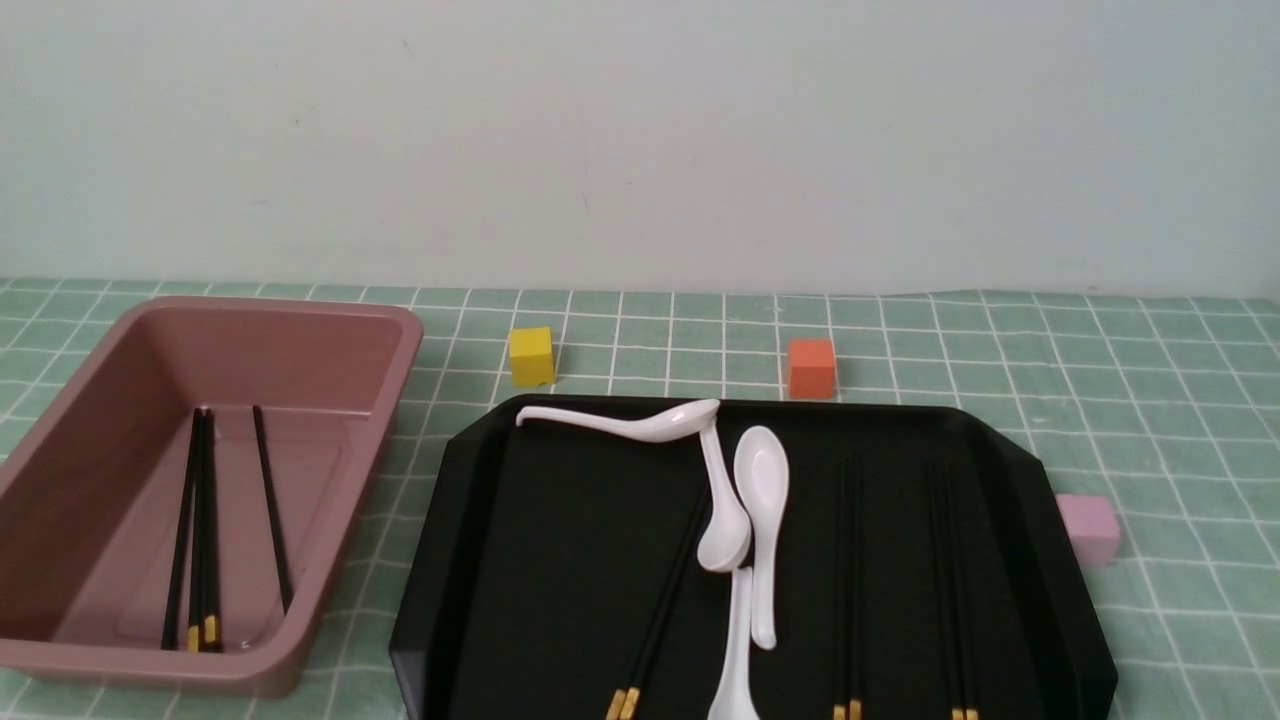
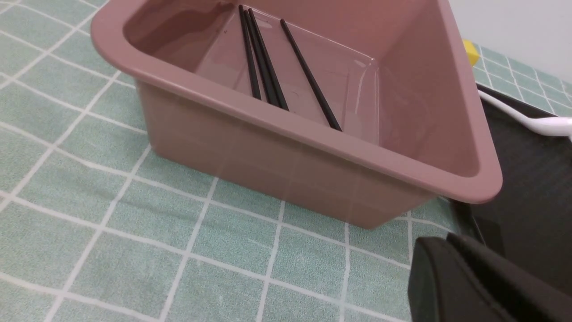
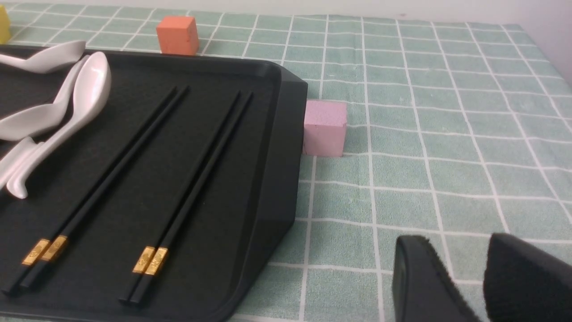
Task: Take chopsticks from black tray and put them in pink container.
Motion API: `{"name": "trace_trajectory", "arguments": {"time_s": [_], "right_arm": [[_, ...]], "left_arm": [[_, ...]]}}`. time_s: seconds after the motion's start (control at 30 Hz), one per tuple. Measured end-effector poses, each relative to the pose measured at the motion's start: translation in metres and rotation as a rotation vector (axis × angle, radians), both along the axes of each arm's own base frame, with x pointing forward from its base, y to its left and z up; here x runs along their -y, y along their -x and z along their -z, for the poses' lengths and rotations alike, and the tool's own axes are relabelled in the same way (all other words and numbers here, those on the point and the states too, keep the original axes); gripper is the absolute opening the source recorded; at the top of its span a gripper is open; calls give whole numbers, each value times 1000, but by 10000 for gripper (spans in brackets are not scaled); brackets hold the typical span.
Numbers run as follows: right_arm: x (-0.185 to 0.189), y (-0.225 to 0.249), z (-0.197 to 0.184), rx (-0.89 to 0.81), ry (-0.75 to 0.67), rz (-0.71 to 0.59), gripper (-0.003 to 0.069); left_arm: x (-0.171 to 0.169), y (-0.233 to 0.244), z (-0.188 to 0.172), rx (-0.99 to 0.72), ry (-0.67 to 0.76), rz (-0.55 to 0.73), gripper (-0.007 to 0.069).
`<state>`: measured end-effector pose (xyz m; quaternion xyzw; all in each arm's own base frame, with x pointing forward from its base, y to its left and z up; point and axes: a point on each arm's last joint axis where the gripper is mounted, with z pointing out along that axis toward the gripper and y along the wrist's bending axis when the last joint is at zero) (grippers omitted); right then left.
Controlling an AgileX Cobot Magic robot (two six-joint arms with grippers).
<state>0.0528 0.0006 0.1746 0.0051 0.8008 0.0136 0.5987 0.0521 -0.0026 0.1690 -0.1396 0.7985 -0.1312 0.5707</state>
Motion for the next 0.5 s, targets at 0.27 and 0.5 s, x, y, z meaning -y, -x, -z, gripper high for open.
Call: {"name": "trace_trajectory", "arguments": {"time_s": [0.27, 0.5], "right_arm": [[0, 0, 0, 0, 0, 0, 239], [0, 0, 0, 0, 0, 0, 239]], "left_arm": [[0, 0, 0, 0, 0, 0, 39], [0, 0, 0, 0, 0, 0, 42]]}}
